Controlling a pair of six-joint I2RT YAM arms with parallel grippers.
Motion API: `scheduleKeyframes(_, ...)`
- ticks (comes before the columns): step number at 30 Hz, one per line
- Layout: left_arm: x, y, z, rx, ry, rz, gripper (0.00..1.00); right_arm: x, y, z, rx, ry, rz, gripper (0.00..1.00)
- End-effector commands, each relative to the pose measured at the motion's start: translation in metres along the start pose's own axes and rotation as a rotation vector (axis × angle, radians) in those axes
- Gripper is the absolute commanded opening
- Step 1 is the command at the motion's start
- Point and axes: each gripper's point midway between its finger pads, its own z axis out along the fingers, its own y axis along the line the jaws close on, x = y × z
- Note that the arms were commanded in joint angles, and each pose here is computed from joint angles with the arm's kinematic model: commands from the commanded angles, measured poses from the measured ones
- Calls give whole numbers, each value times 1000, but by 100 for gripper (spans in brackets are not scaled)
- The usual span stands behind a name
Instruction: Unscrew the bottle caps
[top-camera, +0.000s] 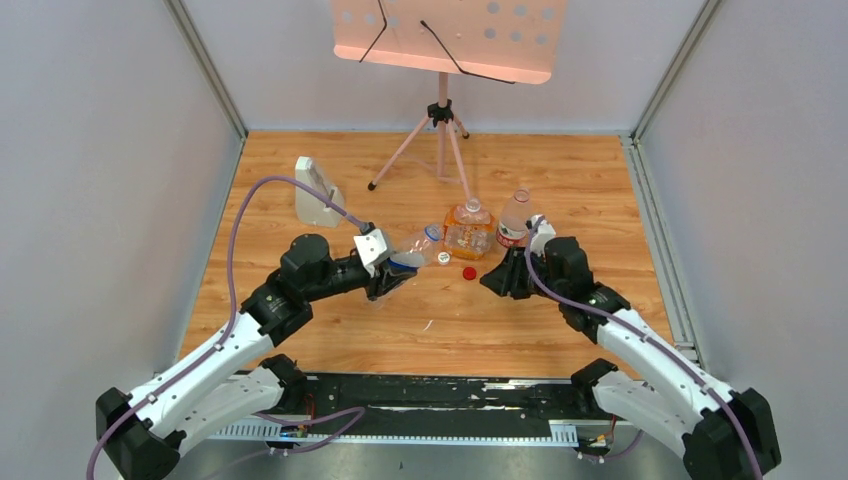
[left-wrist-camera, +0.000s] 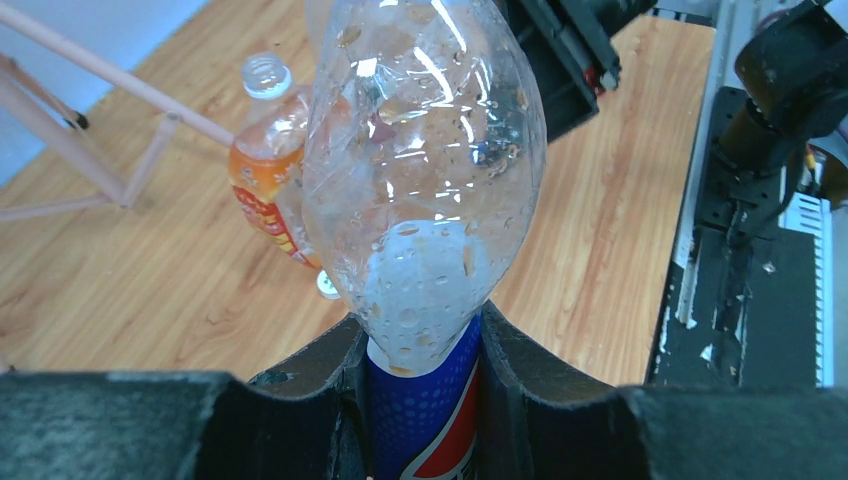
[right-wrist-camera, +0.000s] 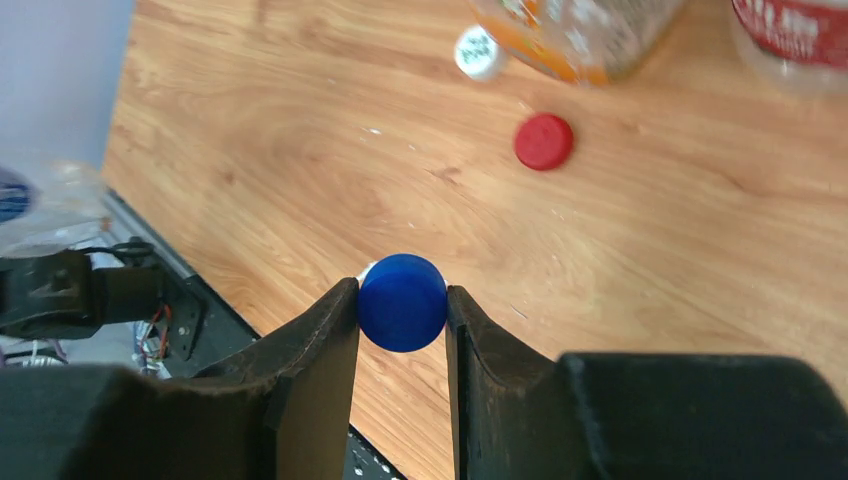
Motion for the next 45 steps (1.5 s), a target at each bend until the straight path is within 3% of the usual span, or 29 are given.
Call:
scheduleKeyframes(1,-22,13,1,-66,-81,10,0,10,-22,15,119,30,103,7)
scheduleKeyframes(8,-23,11,6,-49,-87,-8,0,33,-45,43,257,121,48,13)
scheduleKeyframes(13,-20,11,6,-49,-79,-12,1,40,-56,54,302,119,29,16)
scheduleKeyframes(16,-18,12,7,-52,-75,-14,1,42,-59,59,311,124,20,28)
scheduleKeyframes(23,-17,12,7,-53,-72,-20,1,48,-64,69,345,153,-12,33)
scheduleKeyframes(30,-13,12,8,-53,-63,-31,2,45,-58,70,336,140,-20,53)
scheduleKeyframes(38,-12,12,10,-50,-57,-29,2,24,-38,56,287,84,-15,58)
scheduleKeyframes(45,-9,10,13,-35,-61,-43,3,-45,49,-2,-42,-171,-59,66)
